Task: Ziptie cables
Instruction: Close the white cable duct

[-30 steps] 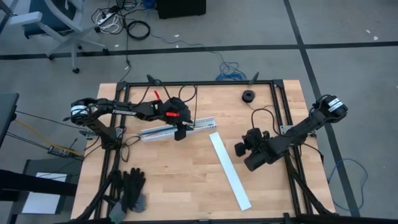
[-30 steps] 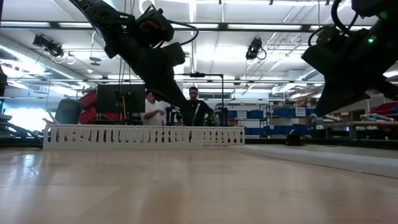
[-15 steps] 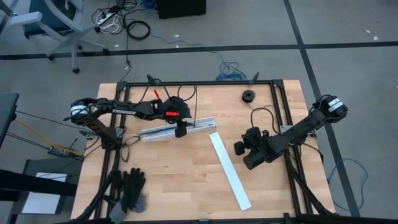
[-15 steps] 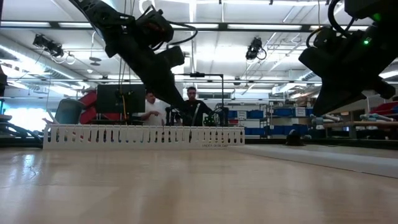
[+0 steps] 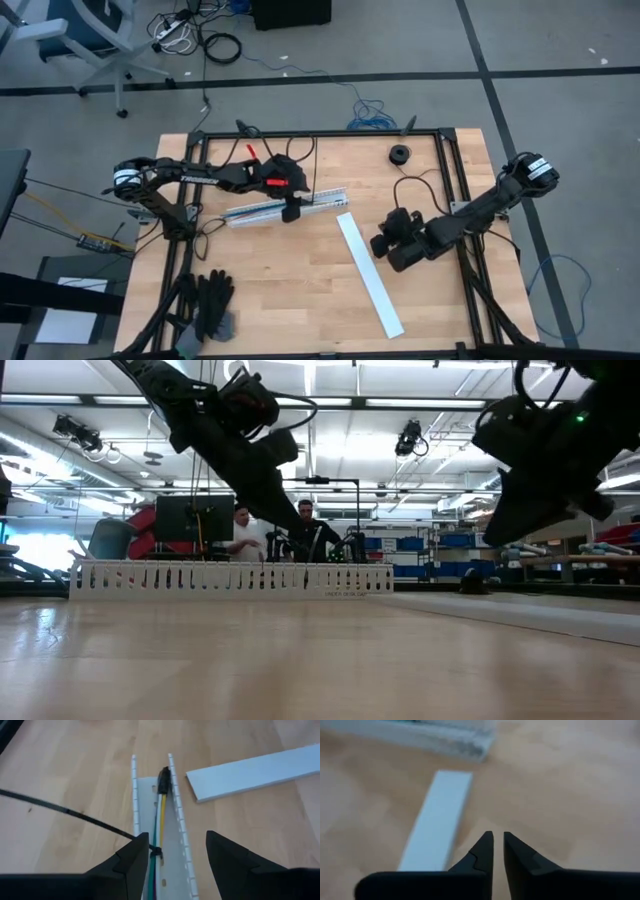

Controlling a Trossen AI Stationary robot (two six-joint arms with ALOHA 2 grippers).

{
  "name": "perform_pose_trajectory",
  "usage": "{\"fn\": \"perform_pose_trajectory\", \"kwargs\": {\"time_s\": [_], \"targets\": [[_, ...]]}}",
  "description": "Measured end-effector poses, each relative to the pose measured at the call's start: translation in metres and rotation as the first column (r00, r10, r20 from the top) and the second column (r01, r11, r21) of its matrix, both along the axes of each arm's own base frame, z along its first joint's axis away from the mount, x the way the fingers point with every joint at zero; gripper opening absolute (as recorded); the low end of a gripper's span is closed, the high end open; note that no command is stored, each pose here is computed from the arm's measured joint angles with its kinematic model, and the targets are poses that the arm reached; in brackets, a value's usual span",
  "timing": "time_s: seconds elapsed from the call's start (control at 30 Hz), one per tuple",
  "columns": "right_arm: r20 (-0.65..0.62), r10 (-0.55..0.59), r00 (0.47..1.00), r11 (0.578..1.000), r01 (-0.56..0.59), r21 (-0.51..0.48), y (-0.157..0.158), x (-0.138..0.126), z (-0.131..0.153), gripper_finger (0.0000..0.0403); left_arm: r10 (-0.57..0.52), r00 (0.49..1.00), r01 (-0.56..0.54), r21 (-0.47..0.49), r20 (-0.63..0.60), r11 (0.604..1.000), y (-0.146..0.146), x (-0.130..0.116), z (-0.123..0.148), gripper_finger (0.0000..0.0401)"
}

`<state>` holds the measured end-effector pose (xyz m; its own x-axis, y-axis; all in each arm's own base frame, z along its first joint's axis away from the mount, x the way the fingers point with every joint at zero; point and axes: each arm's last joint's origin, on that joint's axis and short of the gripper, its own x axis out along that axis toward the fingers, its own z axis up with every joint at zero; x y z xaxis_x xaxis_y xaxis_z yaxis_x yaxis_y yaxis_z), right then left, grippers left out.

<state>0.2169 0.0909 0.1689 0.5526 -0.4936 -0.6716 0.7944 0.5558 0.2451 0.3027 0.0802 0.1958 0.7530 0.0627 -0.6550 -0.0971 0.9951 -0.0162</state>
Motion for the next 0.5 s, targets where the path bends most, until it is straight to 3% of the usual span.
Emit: {"fn": "perform_pose_trajectory", "kwargs": {"time_s": [0.17,0.5], "targets": [[0.034,0.099,0.994,0.988,-0.103,0.115,0.001,0.014,0.003,0.0071,0.014,1.0,-0.014,-0.001,-0.002,1.0,0.0,0.0,0.0,0.0183],[0.138,0.211,0.968,0.942,-0.239,0.234,-0.007,0.034,0.012,0.0156,0.01,0.996,-0.011,-0.014,-0.084,1.0,-0.001,-0.005,-0.006,0.0184]]}}
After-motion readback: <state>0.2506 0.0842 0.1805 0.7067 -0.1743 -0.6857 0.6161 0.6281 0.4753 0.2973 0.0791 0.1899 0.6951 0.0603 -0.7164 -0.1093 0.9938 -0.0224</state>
